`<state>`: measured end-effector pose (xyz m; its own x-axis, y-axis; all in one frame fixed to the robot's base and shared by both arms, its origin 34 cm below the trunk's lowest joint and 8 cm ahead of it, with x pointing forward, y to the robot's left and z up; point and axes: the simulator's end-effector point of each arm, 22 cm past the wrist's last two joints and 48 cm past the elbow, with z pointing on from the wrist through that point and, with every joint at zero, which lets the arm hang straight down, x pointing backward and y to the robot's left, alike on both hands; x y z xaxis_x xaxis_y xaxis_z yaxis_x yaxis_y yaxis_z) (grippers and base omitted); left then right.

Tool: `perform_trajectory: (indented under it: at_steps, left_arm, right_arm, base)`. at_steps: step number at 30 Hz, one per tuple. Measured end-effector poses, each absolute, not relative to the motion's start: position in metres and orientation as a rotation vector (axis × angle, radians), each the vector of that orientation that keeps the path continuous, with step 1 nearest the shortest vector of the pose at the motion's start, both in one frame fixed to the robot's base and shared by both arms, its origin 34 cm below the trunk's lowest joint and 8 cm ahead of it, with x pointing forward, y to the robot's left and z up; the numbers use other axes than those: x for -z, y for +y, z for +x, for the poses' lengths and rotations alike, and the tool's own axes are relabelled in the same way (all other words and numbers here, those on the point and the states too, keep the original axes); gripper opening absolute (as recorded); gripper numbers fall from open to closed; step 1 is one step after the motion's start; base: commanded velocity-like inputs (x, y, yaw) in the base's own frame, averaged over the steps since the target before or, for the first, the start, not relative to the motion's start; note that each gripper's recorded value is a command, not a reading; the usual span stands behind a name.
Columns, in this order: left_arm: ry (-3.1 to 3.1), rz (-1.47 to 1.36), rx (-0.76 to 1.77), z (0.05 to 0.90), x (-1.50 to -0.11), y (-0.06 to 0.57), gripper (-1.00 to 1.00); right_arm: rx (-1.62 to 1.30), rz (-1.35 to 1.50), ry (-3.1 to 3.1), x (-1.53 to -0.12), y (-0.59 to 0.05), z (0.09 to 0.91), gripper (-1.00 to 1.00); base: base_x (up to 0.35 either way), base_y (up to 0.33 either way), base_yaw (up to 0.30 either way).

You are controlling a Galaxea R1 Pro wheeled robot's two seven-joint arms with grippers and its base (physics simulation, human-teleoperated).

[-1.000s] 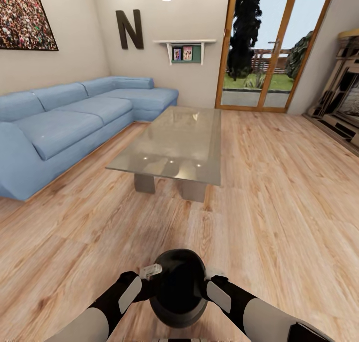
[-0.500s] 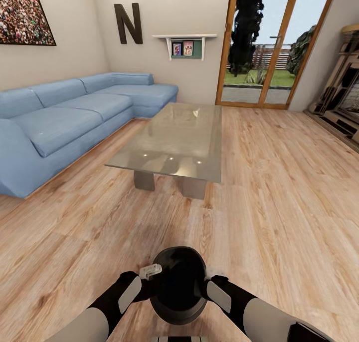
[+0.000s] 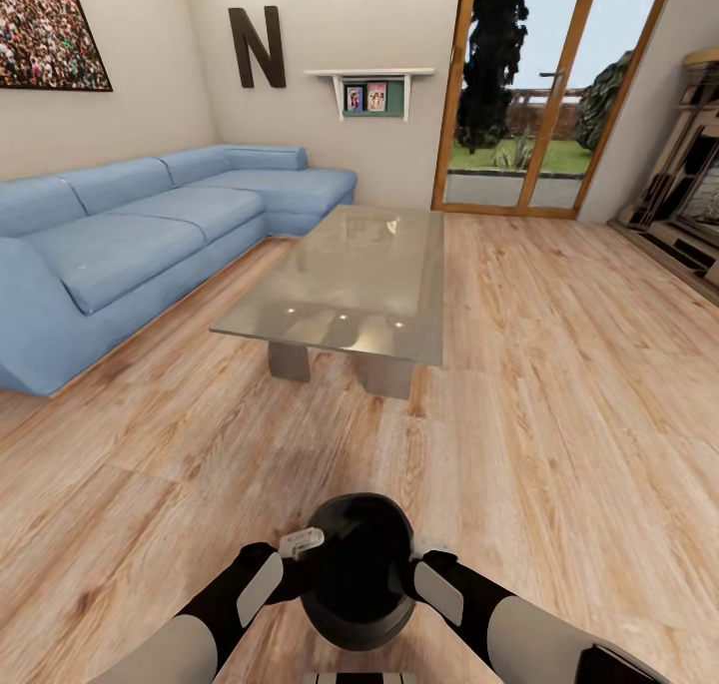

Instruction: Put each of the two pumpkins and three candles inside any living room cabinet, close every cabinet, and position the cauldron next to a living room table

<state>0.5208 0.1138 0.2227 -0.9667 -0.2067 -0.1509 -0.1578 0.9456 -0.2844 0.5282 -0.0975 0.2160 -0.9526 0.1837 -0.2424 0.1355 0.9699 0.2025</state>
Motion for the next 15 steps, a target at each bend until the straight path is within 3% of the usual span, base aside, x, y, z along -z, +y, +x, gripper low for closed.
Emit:
perform_trajectory:
  at_steps: [15]
  left_arm:
    - [2.917,-0.276,0.408,0.5224,-0.2238,0.1133,1.00]
  right_arm:
    - [-0.263,0.229,2.856,-0.2160,-0.0980,0.5286,-1.00]
  base:
    - [0.000,0.000,0.000]
